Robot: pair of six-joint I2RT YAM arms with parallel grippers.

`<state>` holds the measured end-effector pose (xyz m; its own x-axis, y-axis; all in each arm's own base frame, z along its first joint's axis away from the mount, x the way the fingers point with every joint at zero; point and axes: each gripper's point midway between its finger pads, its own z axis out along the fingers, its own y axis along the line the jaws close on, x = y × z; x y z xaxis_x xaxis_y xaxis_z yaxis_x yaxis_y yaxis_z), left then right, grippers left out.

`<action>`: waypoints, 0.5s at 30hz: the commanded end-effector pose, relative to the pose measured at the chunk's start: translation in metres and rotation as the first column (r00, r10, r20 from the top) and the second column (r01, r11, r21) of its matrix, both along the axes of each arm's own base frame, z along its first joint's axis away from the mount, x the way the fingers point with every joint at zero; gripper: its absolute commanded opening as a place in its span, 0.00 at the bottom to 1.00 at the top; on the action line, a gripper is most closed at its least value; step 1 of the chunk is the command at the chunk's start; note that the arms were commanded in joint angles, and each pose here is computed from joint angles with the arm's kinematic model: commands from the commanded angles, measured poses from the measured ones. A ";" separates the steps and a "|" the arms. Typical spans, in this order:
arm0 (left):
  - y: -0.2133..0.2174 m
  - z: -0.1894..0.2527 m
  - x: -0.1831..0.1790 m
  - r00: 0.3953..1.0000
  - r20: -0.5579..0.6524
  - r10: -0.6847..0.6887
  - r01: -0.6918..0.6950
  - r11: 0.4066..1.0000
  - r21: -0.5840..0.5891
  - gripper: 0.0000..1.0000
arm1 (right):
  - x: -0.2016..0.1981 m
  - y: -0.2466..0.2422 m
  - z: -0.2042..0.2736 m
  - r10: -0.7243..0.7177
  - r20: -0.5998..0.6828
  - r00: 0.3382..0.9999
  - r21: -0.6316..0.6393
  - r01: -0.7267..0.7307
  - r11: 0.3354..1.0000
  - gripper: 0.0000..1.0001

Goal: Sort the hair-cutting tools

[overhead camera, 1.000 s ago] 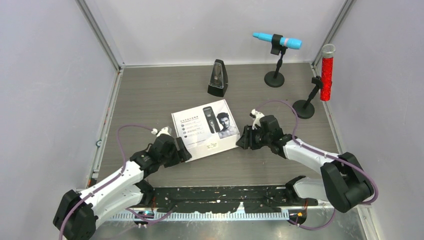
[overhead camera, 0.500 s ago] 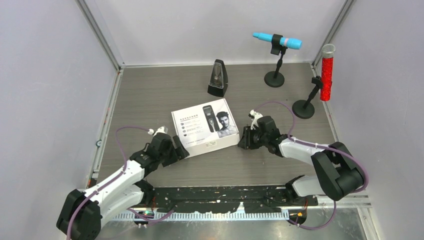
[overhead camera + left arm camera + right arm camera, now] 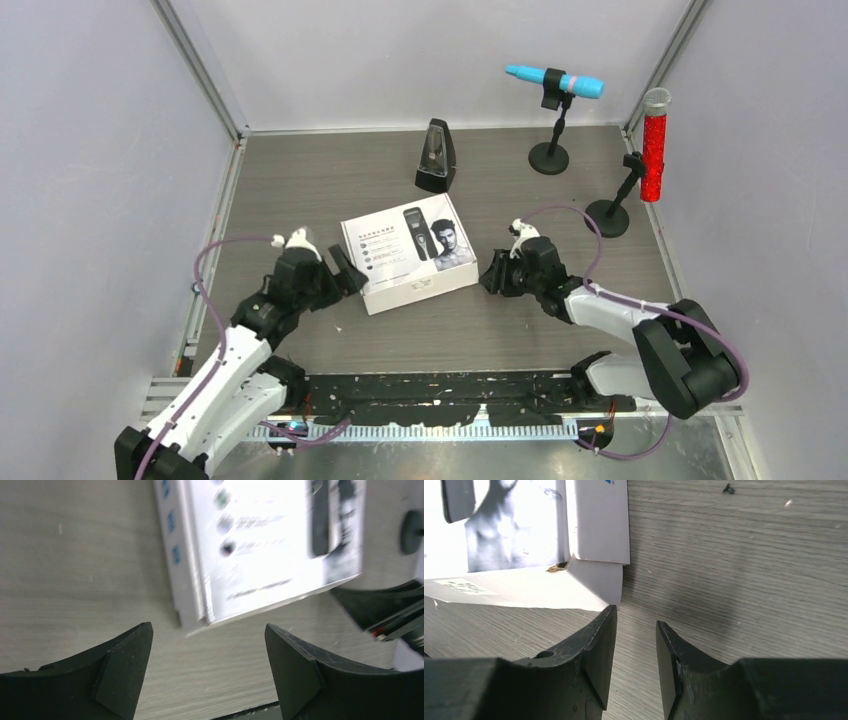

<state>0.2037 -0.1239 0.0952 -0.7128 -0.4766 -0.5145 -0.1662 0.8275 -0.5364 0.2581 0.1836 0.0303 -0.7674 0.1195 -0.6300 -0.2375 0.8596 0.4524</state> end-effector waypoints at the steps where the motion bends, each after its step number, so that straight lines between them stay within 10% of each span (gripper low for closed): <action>1: 0.010 0.064 0.037 0.990 0.136 -0.037 0.024 0.995 0.092 0.88 | 0.007 -0.007 0.022 -0.044 0.076 0.996 0.009 0.044 0.999 0.44; 15: -0.025 0.081 0.219 0.959 0.061 -0.275 0.259 0.946 0.196 0.96 | -0.016 0.012 0.036 0.011 0.105 0.994 0.047 -0.016 0.999 0.44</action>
<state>0.3823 -0.1362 0.1761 -0.7378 -0.2581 -0.6237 -0.0086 0.9275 -0.3737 0.2444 0.1872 0.0594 -0.7140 0.1353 -0.6869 -0.2808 0.8434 0.4581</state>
